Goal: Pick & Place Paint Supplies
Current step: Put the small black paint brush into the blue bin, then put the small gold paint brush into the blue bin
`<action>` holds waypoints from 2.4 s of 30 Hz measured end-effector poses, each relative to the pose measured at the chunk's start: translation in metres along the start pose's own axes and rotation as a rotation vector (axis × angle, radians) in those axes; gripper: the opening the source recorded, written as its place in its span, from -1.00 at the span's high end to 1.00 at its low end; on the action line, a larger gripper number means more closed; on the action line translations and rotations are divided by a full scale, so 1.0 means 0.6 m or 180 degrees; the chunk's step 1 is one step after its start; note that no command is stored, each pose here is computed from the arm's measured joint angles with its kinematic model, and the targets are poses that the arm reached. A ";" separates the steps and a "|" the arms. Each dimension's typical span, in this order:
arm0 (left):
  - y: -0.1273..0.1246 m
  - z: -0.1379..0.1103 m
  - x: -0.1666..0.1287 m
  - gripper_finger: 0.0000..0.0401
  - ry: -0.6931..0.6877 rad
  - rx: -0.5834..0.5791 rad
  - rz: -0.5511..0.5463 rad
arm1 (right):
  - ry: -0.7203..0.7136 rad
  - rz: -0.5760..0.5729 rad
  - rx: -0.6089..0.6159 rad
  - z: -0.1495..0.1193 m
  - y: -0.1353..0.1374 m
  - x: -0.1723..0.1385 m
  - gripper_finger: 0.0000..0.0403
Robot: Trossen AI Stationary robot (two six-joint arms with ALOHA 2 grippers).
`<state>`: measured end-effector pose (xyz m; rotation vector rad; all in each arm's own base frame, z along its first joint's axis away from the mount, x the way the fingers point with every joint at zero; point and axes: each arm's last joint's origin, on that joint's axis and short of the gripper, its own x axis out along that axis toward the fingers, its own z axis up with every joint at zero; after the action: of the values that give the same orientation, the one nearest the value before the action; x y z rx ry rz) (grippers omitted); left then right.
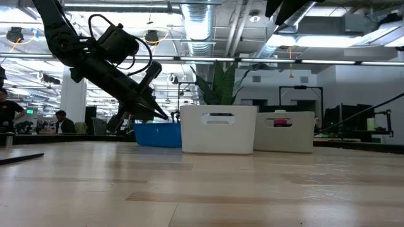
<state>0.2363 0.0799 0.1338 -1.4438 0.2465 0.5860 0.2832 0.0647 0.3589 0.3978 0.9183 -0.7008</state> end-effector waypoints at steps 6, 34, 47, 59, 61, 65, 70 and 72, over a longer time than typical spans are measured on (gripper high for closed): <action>-0.004 0.006 0.000 1.00 -0.0057 -0.0026 -0.0094 | 0.0000 0.0001 -0.0025 0.000 0.000 0.000 0.16; -0.012 0.016 -0.001 0.57 -0.0286 -0.0029 -0.0236 | 0.0007 -0.0008 -0.0041 0.004 -0.003 0.003 0.16; -0.040 -0.045 -0.005 0.64 0.0231 0.0930 -0.0708 | -0.0008 0.0015 -0.0006 0.005 -0.001 0.002 0.15; -0.047 -0.197 -0.039 0.70 0.1595 0.1195 -0.1052 | -0.0092 0.0150 0.0007 0.007 0.008 0.000 0.16; -0.045 -0.228 -0.052 0.72 0.1847 0.1164 -0.1063 | -0.0104 0.0177 0.0015 0.007 0.009 0.000 0.16; -0.036 -0.282 -0.081 0.74 0.2224 0.1064 -0.1024 | -0.0108 0.0178 -0.0016 0.008 0.009 0.000 0.16; -0.030 -0.333 -0.117 0.75 0.2478 0.0854 -0.0977 | -0.0127 0.0198 -0.0148 0.008 0.010 0.000 0.16; -0.035 -0.350 -0.129 0.75 0.2510 0.0792 -0.1013 | -0.0127 0.0198 -0.0197 0.008 0.010 0.000 0.16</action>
<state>0.2216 -0.1427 0.1627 -1.3728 0.6665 -0.2913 0.2904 0.0660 0.3618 0.3550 0.8840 -0.6200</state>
